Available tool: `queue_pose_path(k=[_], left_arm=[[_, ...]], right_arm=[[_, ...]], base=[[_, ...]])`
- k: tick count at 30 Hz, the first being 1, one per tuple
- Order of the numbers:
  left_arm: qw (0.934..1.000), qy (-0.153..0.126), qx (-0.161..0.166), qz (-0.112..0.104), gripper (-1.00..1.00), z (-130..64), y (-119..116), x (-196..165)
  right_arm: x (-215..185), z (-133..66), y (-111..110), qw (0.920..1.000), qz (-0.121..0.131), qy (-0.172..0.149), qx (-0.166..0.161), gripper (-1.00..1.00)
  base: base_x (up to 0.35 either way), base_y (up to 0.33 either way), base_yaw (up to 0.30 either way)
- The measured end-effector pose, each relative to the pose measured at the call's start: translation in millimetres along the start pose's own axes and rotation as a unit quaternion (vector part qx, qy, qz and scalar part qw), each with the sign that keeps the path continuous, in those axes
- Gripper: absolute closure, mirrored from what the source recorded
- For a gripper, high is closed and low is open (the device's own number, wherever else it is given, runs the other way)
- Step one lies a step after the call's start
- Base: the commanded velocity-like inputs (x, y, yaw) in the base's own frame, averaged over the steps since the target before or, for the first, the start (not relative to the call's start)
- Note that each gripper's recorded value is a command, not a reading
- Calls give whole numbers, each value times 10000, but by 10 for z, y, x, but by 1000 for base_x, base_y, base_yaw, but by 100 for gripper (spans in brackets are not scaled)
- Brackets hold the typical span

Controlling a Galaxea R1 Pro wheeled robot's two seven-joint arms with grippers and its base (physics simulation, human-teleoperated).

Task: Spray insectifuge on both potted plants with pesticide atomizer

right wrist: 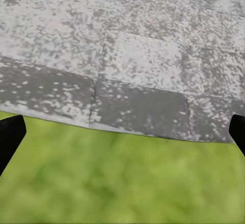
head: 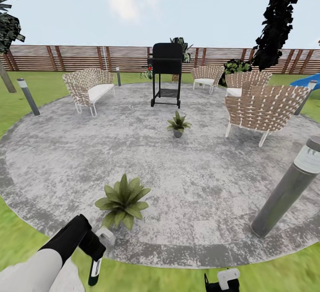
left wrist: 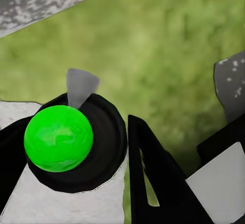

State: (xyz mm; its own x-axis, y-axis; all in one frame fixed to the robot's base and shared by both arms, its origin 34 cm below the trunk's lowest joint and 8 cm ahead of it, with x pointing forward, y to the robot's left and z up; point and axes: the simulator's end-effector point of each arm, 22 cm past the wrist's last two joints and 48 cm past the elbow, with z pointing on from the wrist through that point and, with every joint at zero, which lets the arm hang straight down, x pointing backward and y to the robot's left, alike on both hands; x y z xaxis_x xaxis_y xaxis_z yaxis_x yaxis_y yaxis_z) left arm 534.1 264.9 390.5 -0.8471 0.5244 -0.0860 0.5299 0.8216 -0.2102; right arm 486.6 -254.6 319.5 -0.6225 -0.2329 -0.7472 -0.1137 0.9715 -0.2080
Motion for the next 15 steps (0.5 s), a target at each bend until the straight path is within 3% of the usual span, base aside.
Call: queue_pose_path(k=[9,13,15], left_arm=[[9997,-94,-147,-193,100,-248,141,-287],[9998,-1,-210,-39,100,-247,123,-301],[9994,135,-253,170,100,-221,80,-286]], right_arm=[[-2,1,-4,10000,-2,-3,1,-100],[-1,1,-4,10000,0,-2,3,-100],[-1,1,-5,10000,1,-1,4,-100]], base=[[4,0,0],[0,0,0],[0,0,0]])
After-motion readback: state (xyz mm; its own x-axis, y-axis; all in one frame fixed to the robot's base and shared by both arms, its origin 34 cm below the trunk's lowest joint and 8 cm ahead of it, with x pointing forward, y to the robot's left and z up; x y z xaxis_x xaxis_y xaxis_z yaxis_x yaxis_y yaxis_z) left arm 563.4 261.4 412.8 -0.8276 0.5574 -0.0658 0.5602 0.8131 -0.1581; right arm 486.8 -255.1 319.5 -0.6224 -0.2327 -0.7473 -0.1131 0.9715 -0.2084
